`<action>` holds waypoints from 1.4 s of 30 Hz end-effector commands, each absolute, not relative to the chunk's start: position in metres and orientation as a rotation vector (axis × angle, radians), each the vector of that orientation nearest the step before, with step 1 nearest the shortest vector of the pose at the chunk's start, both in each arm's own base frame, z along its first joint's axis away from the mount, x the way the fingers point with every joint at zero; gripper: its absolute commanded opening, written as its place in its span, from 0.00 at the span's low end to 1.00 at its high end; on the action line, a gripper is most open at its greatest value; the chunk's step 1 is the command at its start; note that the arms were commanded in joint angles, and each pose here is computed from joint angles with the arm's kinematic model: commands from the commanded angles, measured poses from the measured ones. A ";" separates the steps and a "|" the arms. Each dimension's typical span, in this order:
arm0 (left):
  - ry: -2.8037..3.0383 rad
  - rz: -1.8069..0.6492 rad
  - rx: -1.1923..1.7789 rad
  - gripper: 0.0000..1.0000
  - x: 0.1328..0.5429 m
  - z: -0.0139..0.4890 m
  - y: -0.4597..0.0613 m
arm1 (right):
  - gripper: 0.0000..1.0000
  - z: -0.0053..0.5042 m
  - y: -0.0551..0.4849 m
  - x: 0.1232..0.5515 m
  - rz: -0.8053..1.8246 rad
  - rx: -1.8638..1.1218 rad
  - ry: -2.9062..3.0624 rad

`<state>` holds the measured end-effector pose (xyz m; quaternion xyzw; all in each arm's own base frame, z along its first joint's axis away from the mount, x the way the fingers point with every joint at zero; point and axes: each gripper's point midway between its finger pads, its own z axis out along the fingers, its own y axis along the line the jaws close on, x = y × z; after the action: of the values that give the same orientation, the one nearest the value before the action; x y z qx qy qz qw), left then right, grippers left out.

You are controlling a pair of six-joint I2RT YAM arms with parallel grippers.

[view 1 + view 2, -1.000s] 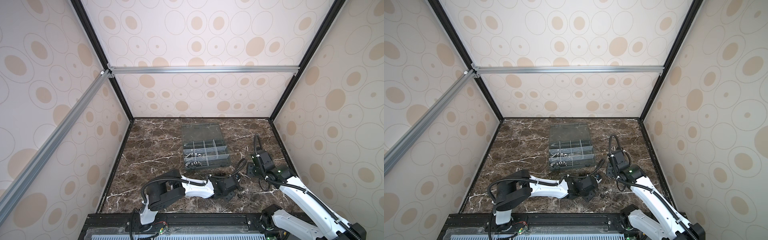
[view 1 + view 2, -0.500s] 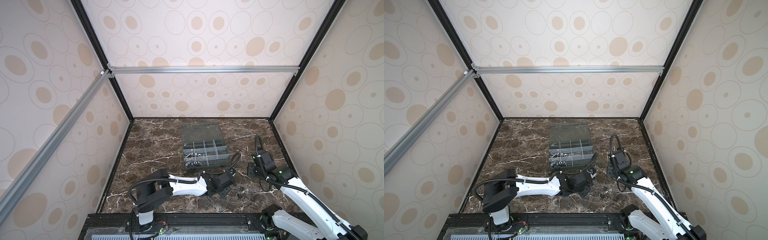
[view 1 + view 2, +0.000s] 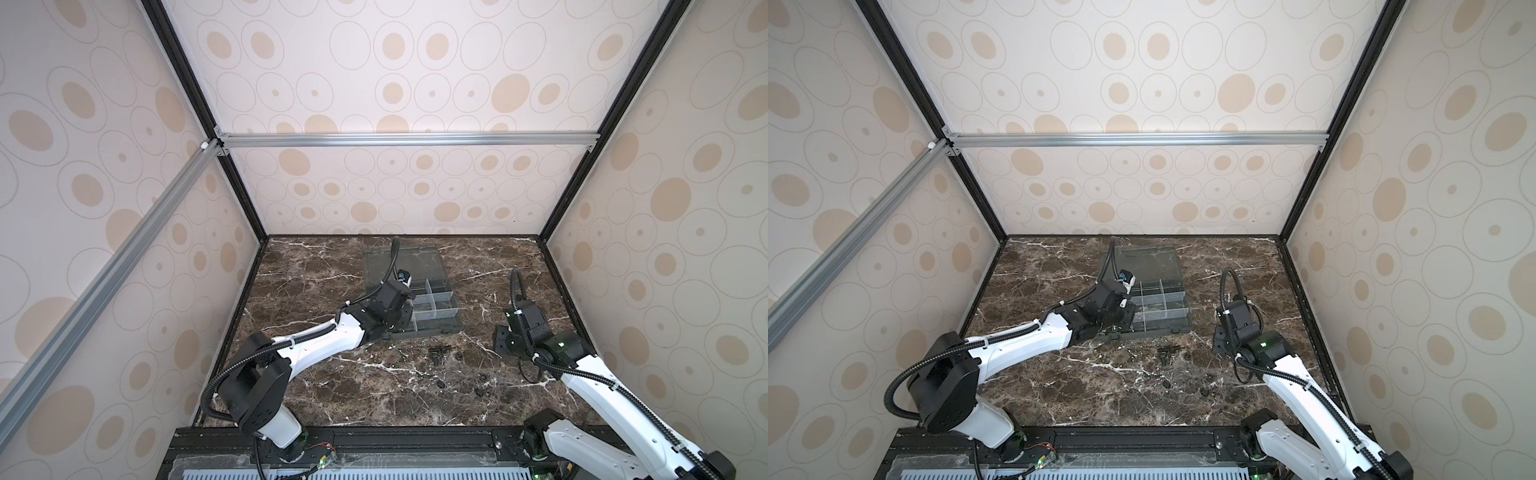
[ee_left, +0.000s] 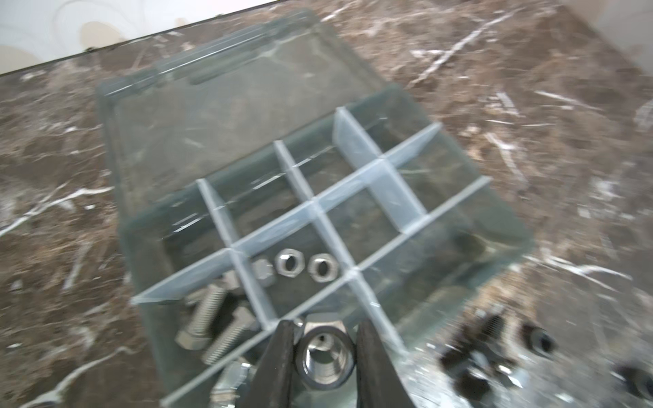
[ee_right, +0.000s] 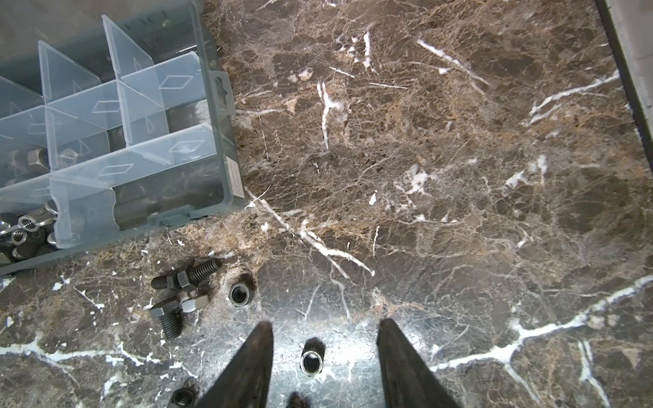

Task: Sort the screws and nuts into containers
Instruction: Place the nut into the container.

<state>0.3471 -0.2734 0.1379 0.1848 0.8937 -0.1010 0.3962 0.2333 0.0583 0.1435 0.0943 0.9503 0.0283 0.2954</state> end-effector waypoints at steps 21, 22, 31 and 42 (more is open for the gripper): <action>2.310 -0.301 0.494 0.33 0.404 0.100 -0.289 | 0.51 0.142 0.058 0.223 0.110 0.283 2.549; 2.310 -0.303 0.491 0.38 0.405 0.100 -0.289 | 0.51 0.142 0.058 0.223 0.113 0.281 2.551; 2.274 -0.309 0.455 0.54 0.402 0.120 -0.281 | 0.51 0.138 0.065 0.223 0.152 0.268 2.572; 2.231 -0.323 0.349 0.56 0.376 0.142 -0.247 | 0.51 0.126 0.078 0.225 0.221 0.248 2.612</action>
<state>0.3762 -0.2609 0.1338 0.1650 0.8909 -0.1302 0.4026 0.2280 0.0768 0.1345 0.0867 0.9574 0.0759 0.2648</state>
